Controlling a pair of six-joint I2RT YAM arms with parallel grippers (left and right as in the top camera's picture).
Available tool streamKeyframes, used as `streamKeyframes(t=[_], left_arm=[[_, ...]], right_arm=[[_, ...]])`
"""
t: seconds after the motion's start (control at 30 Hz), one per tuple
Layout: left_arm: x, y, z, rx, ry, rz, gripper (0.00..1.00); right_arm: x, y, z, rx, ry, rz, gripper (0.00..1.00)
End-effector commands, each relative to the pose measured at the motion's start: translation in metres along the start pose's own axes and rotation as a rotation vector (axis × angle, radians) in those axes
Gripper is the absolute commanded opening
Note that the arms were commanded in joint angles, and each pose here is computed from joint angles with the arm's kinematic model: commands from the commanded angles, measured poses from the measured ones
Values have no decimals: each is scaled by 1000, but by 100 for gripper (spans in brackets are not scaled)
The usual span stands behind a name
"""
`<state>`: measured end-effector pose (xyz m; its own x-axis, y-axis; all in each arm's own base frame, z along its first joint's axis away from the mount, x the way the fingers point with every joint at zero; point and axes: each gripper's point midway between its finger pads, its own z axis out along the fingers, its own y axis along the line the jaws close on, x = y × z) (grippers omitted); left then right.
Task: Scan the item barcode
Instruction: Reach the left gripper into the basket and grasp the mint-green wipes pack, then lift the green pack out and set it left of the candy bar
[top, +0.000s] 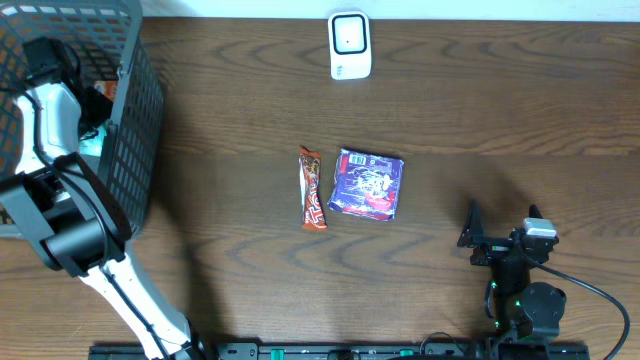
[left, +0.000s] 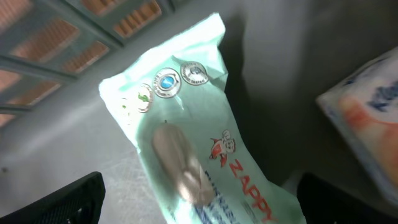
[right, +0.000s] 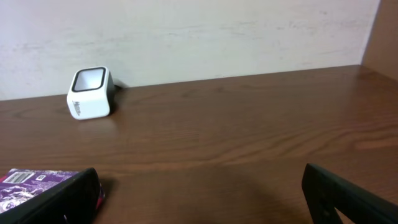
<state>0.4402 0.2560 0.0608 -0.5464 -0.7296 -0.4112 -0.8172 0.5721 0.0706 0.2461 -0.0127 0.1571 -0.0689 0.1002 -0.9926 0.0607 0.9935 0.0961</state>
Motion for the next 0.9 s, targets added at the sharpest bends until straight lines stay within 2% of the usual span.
streamKeyframes(t=[0.0,0.07,0.13,0.2,0.3,0.47,0.6,0.73,0.87], left_arm=[[8,5,13,-26,24,-4,98],[13,6,18,-36,42,6,87],[17,7,19,-44,57,10,70],[20,9,19,-50,68,15,41],[26,13,17,-61,96,51,9],[30,20,-1,-73,121,63,7],[20,26,-38,-54,81,51,7],[-4,31,-95,7,-36,-4,7],[-28,42,-173,98,-202,-133,7]], right_arm=[[1,2,0,-7,1,-9,99],[1,2,0,-7,1,-9,99],[1,2,0,-7,1,-9,99],[1,2,0,-7,1,-9,99],[1,2,0,-7,1,-9,99],[1,2,0,-7,1,-9,99],[1,2,0,-7,1,-9,99],[1,2,0,-7,1,-9,99],[1,2,0,-7,1,-9,99]])
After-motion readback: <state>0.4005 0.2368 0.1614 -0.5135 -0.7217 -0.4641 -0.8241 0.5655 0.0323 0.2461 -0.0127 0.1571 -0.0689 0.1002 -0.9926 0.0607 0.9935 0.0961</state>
